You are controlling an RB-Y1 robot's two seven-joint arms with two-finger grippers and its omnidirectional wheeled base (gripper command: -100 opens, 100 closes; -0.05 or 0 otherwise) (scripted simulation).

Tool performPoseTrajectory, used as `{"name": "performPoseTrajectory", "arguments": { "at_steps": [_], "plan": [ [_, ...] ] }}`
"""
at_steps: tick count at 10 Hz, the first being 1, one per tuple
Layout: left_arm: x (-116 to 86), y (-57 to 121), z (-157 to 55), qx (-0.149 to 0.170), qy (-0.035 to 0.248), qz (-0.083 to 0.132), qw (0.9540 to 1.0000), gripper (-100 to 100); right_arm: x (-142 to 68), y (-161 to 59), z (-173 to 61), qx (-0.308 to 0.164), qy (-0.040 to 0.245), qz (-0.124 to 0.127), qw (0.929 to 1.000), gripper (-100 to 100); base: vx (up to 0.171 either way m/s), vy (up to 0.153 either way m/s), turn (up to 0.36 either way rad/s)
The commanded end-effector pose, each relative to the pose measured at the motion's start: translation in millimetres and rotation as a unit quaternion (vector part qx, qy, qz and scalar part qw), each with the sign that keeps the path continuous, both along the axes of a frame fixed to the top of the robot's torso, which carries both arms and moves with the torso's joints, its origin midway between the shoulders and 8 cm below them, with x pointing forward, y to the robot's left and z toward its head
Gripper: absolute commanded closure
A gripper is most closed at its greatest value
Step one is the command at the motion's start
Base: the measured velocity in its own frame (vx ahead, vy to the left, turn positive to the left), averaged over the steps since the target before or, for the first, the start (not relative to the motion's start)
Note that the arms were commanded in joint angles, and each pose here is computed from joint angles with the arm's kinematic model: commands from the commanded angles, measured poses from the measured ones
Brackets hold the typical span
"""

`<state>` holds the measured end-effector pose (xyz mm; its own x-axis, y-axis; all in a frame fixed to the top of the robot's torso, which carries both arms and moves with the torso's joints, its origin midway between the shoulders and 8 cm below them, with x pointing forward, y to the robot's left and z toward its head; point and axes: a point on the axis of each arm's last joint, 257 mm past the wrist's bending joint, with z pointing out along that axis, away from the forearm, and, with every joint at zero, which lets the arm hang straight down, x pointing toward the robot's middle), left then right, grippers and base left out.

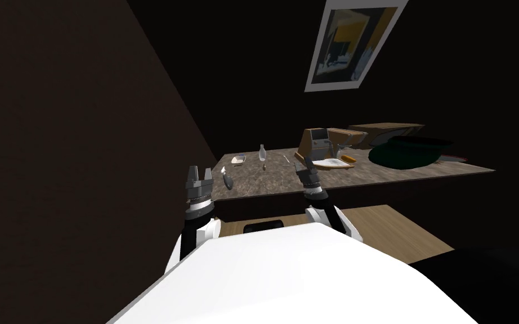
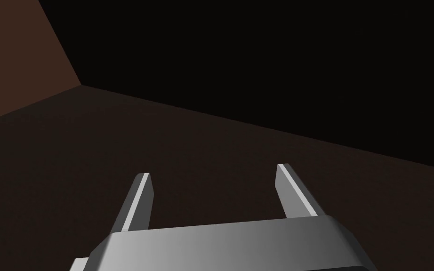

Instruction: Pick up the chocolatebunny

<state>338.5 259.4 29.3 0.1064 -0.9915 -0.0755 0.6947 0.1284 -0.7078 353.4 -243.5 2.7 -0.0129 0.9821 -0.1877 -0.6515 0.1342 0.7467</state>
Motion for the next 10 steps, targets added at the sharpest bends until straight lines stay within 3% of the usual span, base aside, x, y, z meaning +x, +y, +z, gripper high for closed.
{"name": "performPoseTrajectory", "arguments": {
  "at_steps": [1,5,10],
  "plan": [
    [0,0.0,0,0.0,0.0,0.0,1.0,0,3,2,-3,-0.014,0.007,0.007,0.9999,-100,-0.045,0.045,0.018],
    [0,0.0,0,0.0,0.0,0.0,1.0,0,18,10,-26,-0.072,0.038,0.031,0.9962,-100,-0.054,0.056,0.076],
    [0,0.0,0,0.0,0.0,0.0,1.0,0,40,10,-64,-0.15,0.087,0.053,0.9834,-100,-0.055,0.063,0.091]
  ]
}}
